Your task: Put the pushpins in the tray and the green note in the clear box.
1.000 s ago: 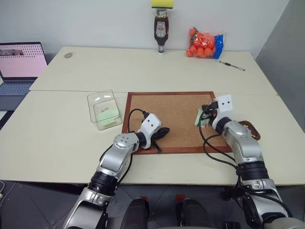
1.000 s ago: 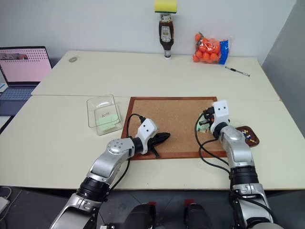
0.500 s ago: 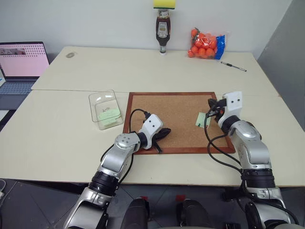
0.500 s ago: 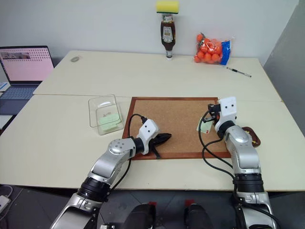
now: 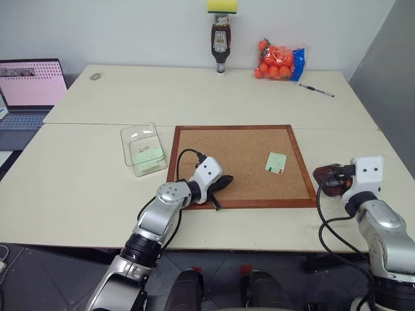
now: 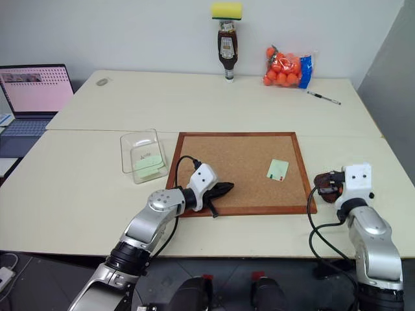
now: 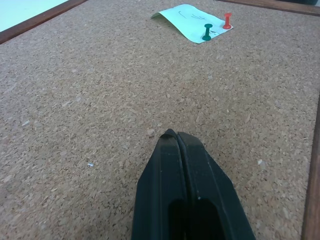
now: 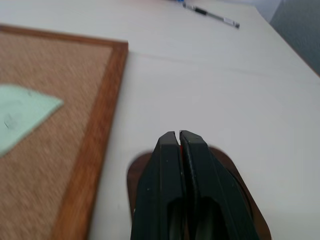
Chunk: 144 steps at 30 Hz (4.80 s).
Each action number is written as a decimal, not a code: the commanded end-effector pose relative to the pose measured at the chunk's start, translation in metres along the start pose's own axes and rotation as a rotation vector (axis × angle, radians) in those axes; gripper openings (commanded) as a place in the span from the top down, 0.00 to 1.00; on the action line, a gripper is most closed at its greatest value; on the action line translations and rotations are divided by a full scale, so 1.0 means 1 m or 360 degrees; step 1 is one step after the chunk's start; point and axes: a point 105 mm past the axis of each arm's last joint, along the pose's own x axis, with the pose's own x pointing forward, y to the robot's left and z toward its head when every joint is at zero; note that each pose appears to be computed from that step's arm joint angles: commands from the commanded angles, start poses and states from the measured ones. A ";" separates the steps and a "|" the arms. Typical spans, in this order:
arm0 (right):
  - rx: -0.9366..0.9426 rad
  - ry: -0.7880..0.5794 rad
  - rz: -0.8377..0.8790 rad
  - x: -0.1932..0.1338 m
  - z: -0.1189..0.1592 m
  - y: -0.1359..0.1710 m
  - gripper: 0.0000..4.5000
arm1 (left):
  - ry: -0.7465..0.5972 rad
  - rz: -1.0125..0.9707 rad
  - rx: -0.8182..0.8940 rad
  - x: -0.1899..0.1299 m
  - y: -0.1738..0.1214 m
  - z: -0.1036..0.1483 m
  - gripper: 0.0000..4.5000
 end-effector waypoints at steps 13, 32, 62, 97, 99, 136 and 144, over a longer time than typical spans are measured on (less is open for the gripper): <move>0.0051 0.0045 -0.0107 -0.004 -0.006 -0.016 0.89 | 0.0058 -0.0090 -0.0007 0.007 -0.014 -0.010 1.00; 0.0120 -0.0196 0.0219 -0.016 0.035 0.025 0.43 | 0.0064 -0.0085 -0.0011 0.006 -0.013 -0.012 1.00; 0.0058 -0.0119 0.0557 0.032 0.011 0.109 0.66 | 0.0058 -0.0073 -0.0002 0.006 -0.011 -0.010 1.00; 0.0184 -0.0474 0.0499 0.012 0.052 0.105 0.99 | 0.0076 -0.0085 0.0000 0.006 -0.014 -0.013 1.00; 0.0177 -0.0480 0.0463 0.008 0.054 0.097 0.99 | 0.0074 -0.0086 -0.0002 0.006 -0.015 -0.013 1.00; 0.0158 0.0011 -0.0147 -0.002 -0.019 -0.014 0.49 | 0.0072 -0.0115 -0.0003 0.010 -0.020 -0.013 1.00; 0.0207 -0.0161 -0.0080 -0.010 0.003 -0.007 0.28 | 0.0072 -0.0116 0.0003 0.010 -0.019 -0.013 1.00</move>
